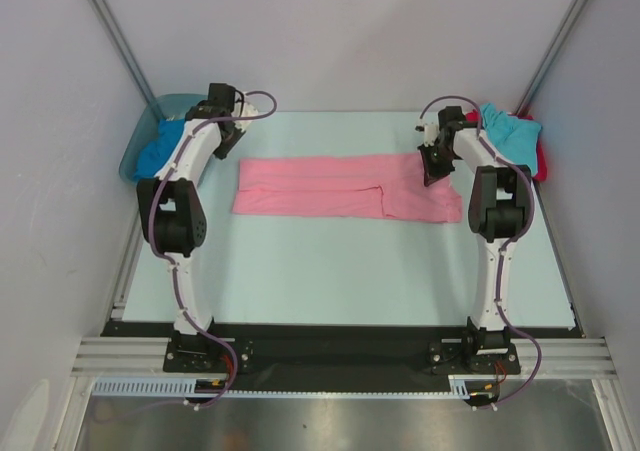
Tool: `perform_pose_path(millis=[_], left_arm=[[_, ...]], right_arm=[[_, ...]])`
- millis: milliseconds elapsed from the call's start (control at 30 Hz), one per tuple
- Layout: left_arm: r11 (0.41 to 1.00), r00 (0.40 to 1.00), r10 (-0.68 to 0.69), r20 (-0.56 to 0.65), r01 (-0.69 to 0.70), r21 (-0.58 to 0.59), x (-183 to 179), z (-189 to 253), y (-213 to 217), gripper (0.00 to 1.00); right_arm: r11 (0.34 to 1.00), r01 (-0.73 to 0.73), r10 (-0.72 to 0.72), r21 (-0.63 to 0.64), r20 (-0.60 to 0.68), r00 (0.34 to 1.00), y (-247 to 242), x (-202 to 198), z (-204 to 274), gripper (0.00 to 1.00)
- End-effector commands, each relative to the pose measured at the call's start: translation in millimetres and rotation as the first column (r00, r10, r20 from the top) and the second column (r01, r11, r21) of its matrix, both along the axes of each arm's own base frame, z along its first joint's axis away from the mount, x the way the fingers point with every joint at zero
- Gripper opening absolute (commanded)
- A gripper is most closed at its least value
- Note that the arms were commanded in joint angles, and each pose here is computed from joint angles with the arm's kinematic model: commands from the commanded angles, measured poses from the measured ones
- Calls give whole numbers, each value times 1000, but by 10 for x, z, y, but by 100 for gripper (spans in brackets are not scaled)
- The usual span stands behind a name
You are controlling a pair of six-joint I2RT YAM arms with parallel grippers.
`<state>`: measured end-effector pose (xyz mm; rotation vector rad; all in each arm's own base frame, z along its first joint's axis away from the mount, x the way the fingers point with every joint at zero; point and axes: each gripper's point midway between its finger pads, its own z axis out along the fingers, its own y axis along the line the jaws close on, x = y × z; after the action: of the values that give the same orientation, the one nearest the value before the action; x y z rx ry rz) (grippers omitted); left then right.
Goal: Fold and stack the t-shirts
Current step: Fold the tshirt
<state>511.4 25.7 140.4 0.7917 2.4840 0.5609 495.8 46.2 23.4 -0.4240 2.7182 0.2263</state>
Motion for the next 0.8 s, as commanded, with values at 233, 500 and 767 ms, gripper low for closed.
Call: perform_pose_path(millis=[233,500,767], left_arm=[[992,988,97,118,-106,71,-79,440,406,38],[986,983,128,133,-141,94,-186,518,566,38],[978,980,140,144,-159,135,-354,611,715,37]], right_arm=[[999,37,-37,-12,-25,999,-82,202,-278,0],[999,5,-5,-35,-9,1000,-71,421,-384,0],[993,-45,51,-109,45,998,-86,596,-358,0]])
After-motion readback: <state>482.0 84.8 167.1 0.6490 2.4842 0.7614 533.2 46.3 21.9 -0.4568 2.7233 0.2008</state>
